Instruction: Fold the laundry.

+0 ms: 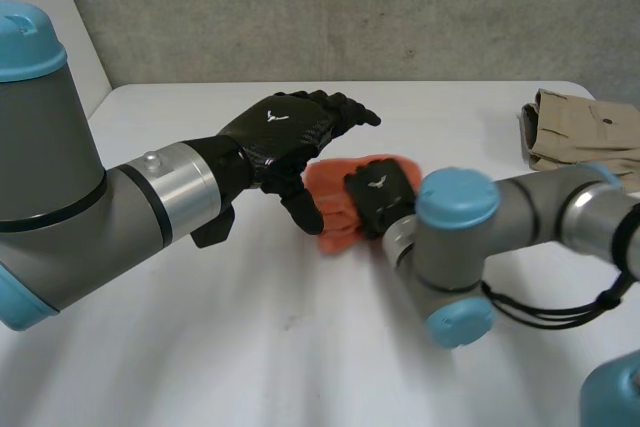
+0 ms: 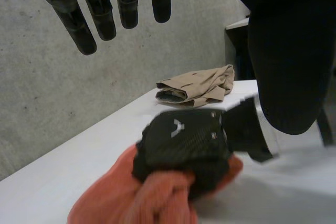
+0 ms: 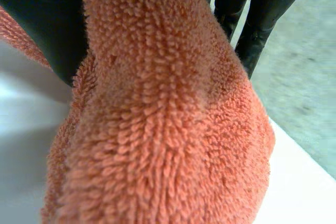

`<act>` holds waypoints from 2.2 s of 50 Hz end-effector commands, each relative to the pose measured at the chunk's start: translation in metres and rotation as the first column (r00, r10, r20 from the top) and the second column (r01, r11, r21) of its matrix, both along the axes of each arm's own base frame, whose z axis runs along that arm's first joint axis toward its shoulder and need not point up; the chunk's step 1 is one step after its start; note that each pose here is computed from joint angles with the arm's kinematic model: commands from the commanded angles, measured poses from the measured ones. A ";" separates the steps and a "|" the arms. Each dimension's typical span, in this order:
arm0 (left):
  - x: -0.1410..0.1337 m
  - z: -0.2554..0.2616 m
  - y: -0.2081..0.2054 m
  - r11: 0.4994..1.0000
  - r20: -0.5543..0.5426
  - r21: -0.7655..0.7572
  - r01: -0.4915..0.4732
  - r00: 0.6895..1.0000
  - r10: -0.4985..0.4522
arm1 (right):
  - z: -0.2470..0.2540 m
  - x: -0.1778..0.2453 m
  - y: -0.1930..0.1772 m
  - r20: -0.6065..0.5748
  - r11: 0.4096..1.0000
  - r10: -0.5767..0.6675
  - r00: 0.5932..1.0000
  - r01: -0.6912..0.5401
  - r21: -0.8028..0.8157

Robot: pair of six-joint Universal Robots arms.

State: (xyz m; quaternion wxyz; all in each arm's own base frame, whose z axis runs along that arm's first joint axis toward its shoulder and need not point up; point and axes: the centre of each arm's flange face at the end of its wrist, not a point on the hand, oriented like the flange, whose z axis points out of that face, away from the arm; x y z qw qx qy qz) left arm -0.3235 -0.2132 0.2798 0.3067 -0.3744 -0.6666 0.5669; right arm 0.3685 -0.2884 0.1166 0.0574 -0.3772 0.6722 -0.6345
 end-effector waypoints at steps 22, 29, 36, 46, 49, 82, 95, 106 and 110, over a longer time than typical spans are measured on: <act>-0.001 -0.007 -0.002 0.999 -0.006 0.043 -0.005 1.000 0.006 | 0.036 -0.122 -0.159 -0.181 0.945 -0.022 0.983 -0.038 -0.324; 0.000 -0.009 -0.002 0.999 -0.004 0.047 -0.007 1.000 0.007 | 0.091 -0.149 -0.214 -0.124 0.843 -0.113 0.986 0.029 -0.538; 0.000 -0.007 -0.001 0.999 -0.006 0.043 -0.007 1.000 0.007 | 0.150 -0.207 -0.261 0.047 0.697 -0.178 0.983 0.159 -0.699; -0.001 -0.008 -0.001 0.999 -0.009 0.043 -0.004 1.000 0.005 | 0.099 -0.255 -0.279 0.143 0.801 -0.158 0.977 0.212 -0.561; -0.002 -0.012 0.000 0.999 -0.007 0.048 -0.001 1.000 0.002 | 0.073 -0.265 -0.280 0.136 0.839 -0.180 0.974 0.224 -0.496; 0.001 0.002 0.004 1.000 -0.033 0.015 -0.006 0.999 0.007 | 0.157 -0.234 -0.182 -0.039 0.945 -0.243 0.969 0.227 -0.235; 0.050 0.048 -0.037 0.899 -0.174 -0.105 -0.426 0.897 0.405 | 0.198 -0.136 -0.067 0.388 0.967 -0.242 0.889 0.255 0.020; 0.069 0.041 -0.050 0.827 -0.155 -0.102 -0.553 0.830 0.536 | 0.184 -0.112 -0.016 0.408 0.974 -0.156 0.899 0.210 -0.089; 0.069 0.039 -0.051 0.831 -0.152 -0.098 -0.547 0.834 0.531 | 0.185 -0.115 -0.014 0.400 0.966 -0.181 0.898 0.239 -0.100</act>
